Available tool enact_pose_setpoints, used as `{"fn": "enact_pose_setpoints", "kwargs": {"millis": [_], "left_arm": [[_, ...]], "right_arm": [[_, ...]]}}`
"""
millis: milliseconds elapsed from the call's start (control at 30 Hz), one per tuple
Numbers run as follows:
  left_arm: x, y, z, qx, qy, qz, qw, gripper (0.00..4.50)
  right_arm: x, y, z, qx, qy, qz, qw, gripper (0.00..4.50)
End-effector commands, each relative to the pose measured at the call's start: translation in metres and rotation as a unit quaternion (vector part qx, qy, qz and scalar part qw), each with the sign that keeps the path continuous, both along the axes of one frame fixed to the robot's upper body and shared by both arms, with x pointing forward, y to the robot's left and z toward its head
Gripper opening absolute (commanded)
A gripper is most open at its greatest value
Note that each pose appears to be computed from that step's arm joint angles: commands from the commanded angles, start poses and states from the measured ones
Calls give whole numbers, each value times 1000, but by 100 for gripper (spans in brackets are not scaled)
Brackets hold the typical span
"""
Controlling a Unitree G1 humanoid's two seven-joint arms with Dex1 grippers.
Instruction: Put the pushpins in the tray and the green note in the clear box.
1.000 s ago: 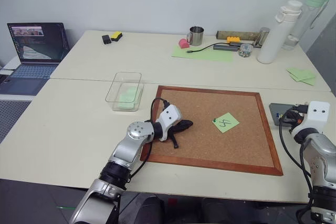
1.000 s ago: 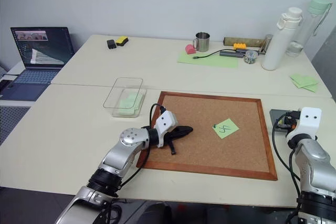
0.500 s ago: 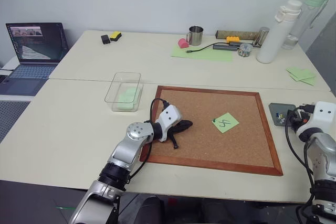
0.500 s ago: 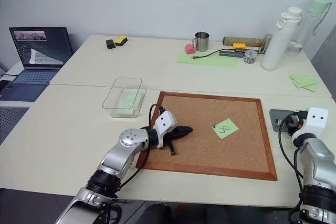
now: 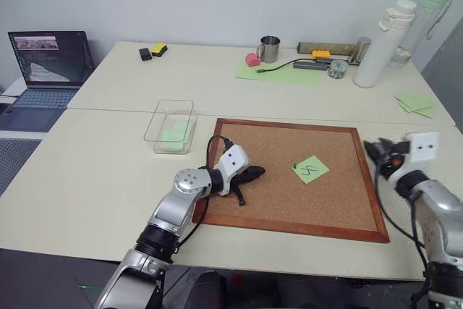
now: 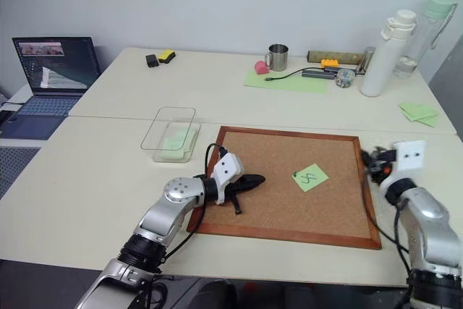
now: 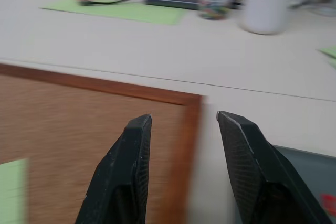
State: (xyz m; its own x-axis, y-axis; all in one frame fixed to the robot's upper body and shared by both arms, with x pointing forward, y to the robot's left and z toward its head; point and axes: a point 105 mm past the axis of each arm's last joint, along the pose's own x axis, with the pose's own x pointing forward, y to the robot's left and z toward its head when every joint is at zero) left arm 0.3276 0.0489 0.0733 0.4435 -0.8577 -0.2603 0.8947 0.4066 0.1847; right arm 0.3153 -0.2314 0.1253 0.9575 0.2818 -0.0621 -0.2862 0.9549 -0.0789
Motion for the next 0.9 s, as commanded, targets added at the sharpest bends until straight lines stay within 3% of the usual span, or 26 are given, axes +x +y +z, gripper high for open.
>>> {"fn": "enact_pose_setpoints", "kwargs": {"millis": [33,200,333,633,900], "left_arm": [[-3,4,-13,16,21,6,1000,0],[-3,4,-12,17,21,6,1000,0],[-2,4,-12,17,20,8,1000,0],[-3,4,-12,15,20,10,1000,0],[-3,5,-12,15,19,14,1000,0]], "right_arm": [[-14,57,1,-8,-1,99,995,206],[-16,88,-17,-11,21,123,992,206],[-4,92,-33,-45,46,99,993,206],[12,110,-38,-37,59,108,992,206],[10,118,-41,-27,67,133,988,189]]}}
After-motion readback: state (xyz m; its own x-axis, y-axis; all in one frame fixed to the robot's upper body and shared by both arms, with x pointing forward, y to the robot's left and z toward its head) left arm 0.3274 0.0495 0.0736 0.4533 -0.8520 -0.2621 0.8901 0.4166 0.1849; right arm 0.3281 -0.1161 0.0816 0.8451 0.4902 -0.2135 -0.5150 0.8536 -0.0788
